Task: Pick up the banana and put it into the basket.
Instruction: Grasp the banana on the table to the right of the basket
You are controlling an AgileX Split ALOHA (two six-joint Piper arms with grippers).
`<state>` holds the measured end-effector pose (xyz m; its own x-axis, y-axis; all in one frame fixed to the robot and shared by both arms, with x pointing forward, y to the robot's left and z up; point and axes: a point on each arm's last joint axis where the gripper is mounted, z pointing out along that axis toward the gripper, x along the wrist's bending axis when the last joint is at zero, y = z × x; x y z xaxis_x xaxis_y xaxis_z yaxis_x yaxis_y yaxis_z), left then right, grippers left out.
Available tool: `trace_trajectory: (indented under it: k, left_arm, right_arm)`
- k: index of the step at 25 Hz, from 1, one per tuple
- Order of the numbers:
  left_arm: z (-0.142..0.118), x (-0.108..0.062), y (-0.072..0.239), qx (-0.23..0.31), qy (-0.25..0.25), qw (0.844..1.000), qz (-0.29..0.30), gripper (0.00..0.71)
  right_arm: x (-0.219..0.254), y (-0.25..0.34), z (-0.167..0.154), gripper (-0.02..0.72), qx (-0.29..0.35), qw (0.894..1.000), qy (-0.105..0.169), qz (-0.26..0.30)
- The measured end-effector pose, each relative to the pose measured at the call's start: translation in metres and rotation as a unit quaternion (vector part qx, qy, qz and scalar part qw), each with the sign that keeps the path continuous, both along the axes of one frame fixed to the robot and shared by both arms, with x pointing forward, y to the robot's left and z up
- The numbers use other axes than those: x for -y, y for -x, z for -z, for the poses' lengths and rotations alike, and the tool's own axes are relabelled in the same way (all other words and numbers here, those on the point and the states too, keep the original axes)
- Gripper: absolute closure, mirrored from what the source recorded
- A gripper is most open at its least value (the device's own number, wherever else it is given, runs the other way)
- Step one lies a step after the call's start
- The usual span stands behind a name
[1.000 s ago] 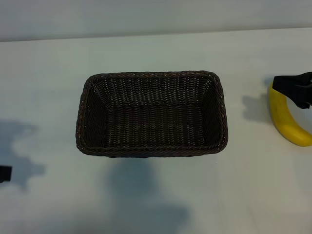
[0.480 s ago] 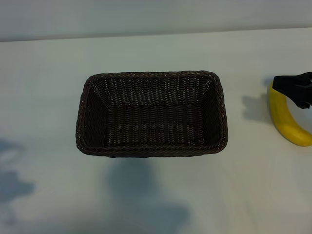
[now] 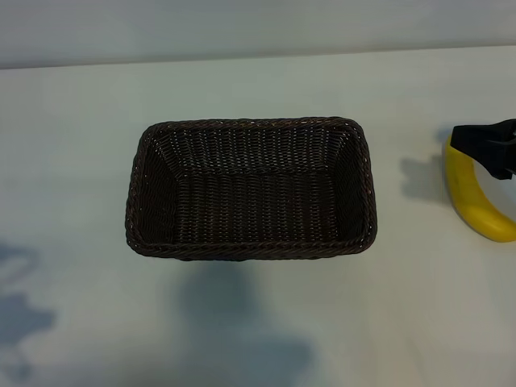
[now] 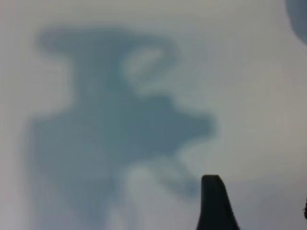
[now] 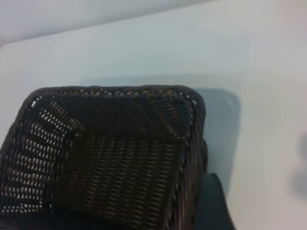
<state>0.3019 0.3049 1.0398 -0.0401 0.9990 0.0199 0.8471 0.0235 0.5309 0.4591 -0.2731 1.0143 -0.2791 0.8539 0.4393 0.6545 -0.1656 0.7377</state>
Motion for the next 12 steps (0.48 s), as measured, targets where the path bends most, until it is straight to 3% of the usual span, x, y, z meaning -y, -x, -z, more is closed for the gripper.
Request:
trace_trajectory:
  k: [7, 12]
  left_arm:
    - [0.003, 0.000, 0.003, -0.010, 0.002, 1.000, -0.002, 0.231]
    - [0.000, 0.000, 0.019, 0.040, 0.003, 0.999, -0.002, 0.231]
  right_arm:
    - [0.000, 0.000, 0.000, 0.216, 0.000, 1.000, 0.000, 0.000]
    - [0.000, 0.000, 0.000, 0.216, 0.000, 1.000, 0.001, -0.001]
